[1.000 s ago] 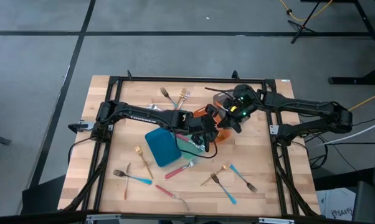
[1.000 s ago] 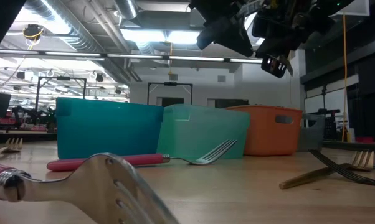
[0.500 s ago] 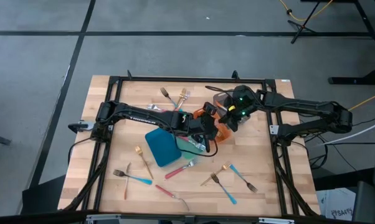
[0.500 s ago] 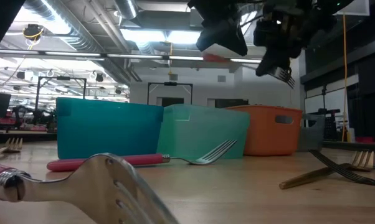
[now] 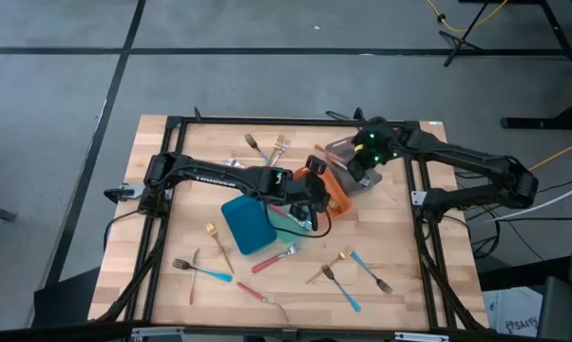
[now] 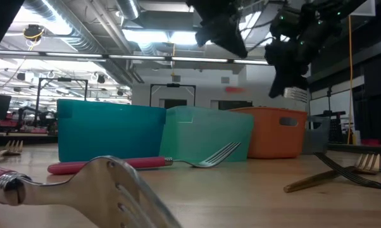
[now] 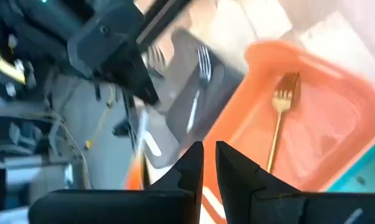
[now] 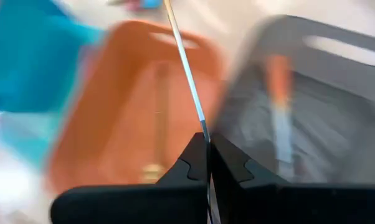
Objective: Sort silverware by color (type)
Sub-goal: Put the orange fork into the black bin
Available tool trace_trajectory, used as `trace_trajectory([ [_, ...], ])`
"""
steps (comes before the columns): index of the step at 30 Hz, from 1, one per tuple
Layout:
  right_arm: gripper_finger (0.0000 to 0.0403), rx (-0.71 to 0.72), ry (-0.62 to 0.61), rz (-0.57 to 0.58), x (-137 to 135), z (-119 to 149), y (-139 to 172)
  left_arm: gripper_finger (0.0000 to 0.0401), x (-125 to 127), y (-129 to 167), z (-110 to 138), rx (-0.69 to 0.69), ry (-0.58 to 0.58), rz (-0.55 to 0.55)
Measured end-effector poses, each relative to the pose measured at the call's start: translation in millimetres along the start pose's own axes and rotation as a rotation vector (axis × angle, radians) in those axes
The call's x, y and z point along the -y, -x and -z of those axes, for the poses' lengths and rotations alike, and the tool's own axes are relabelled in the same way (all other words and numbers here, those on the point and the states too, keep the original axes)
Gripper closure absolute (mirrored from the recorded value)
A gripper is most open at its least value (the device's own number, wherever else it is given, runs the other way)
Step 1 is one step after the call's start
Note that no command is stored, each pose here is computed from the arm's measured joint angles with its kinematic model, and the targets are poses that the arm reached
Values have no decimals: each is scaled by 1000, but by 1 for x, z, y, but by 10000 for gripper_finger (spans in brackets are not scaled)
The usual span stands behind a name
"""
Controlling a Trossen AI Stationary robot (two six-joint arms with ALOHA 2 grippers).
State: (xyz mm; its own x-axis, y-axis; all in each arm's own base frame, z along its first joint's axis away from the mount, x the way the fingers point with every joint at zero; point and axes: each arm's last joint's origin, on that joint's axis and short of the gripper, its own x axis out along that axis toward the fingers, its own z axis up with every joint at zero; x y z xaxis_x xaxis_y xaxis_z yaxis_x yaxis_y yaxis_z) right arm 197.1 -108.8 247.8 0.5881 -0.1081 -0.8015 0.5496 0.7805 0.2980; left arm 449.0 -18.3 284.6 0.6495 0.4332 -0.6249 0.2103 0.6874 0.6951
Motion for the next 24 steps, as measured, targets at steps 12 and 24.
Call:
trace_trajectory([
  [12,403,-24,-68,235,17,20,-15,365,1,-5,11,41,163,236],
  [24,403,40,-147,221,27,39,-37,365,1,-5,10,45,166,242],
])
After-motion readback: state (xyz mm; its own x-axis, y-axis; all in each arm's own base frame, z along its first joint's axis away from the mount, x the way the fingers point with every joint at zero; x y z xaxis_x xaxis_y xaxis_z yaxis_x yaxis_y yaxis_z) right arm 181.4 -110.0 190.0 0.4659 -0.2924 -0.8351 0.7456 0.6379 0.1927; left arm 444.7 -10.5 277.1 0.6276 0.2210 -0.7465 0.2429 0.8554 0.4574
